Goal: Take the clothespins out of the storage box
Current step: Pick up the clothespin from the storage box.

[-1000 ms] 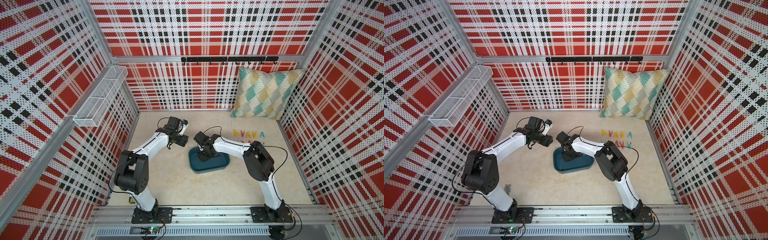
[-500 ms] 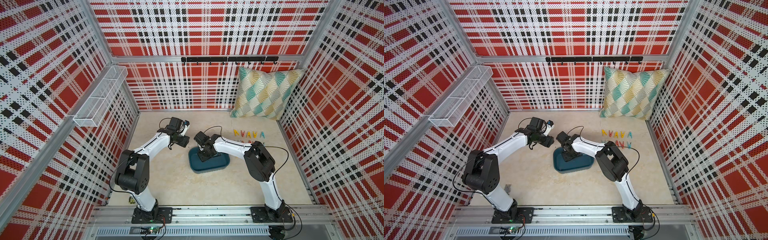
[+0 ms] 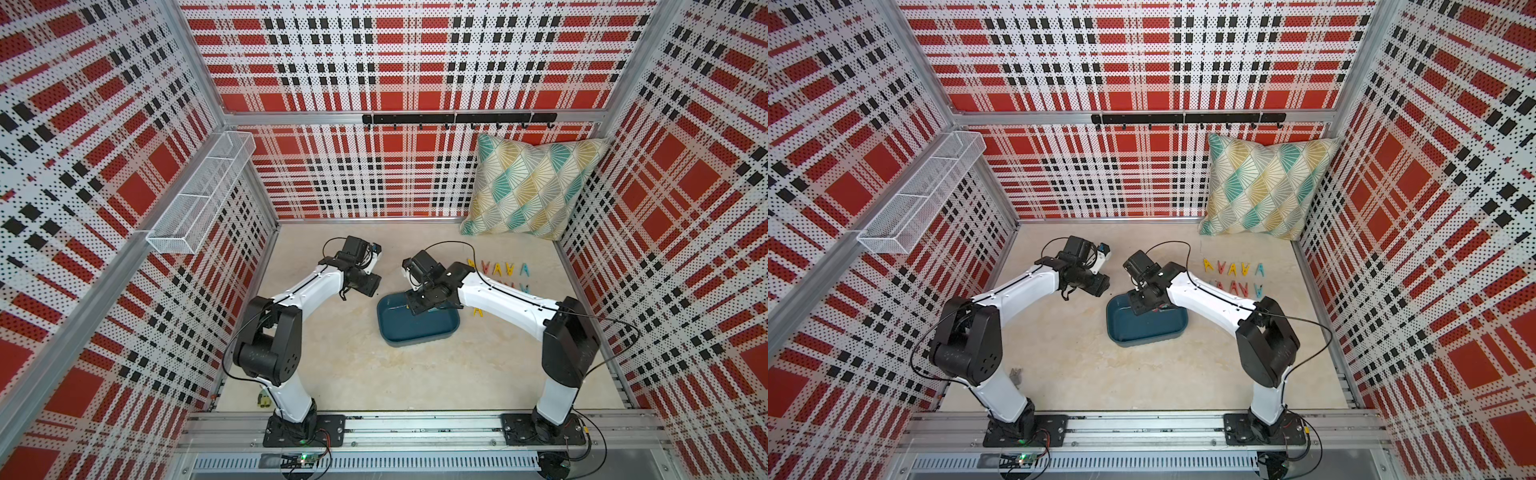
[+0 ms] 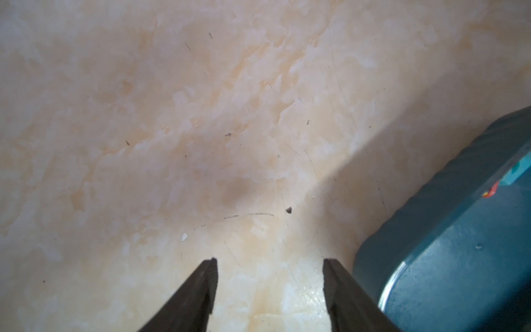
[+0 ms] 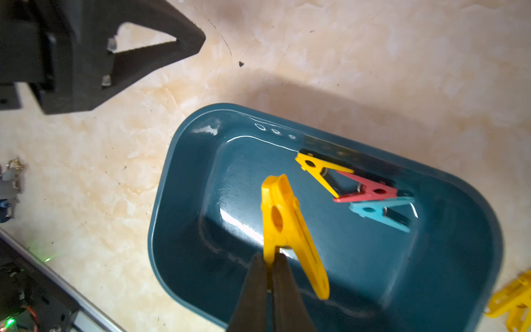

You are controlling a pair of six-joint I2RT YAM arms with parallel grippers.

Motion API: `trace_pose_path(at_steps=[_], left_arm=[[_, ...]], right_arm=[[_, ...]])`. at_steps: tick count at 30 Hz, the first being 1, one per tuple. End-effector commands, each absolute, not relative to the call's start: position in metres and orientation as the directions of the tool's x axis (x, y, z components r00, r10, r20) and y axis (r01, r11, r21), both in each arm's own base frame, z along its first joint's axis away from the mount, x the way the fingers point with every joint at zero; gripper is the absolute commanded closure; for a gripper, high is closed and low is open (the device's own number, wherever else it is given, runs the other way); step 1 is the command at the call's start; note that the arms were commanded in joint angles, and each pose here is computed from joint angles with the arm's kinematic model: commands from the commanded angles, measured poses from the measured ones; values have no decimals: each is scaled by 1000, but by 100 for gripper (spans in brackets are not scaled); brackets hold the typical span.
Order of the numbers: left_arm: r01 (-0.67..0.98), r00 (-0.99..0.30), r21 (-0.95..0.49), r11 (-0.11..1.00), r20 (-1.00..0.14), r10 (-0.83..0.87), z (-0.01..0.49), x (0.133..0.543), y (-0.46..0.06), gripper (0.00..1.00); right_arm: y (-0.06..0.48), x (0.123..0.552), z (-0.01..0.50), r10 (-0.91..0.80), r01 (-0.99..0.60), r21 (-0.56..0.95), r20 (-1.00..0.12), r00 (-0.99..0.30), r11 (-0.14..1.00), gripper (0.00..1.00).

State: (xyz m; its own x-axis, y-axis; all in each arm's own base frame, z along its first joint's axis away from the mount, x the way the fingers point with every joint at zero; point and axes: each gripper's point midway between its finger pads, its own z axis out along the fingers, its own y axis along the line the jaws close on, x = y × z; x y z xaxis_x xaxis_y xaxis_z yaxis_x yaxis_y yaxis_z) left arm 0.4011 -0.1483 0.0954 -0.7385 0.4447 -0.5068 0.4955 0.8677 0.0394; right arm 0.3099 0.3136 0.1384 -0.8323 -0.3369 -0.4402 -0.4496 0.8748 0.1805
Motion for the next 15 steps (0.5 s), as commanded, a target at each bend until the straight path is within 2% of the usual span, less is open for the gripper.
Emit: trace_pose_path(at_steps=[1, 9, 15], left_arm=[[496, -724, 89, 864, -506, 468, 97, 406, -150, 36], [518, -714, 89, 851, -504, 487, 96, 403, -160, 36], [513, -713, 102, 852, -502, 490, 96, 405, -159, 36]], right_arm=[[272, 321, 146, -224, -335, 191, -441, -869, 923, 97], [178, 329, 135, -50, -139, 194, -405, -913, 971, 97], [110, 323, 96, 119, 40, 257, -301, -946, 965, 97]])
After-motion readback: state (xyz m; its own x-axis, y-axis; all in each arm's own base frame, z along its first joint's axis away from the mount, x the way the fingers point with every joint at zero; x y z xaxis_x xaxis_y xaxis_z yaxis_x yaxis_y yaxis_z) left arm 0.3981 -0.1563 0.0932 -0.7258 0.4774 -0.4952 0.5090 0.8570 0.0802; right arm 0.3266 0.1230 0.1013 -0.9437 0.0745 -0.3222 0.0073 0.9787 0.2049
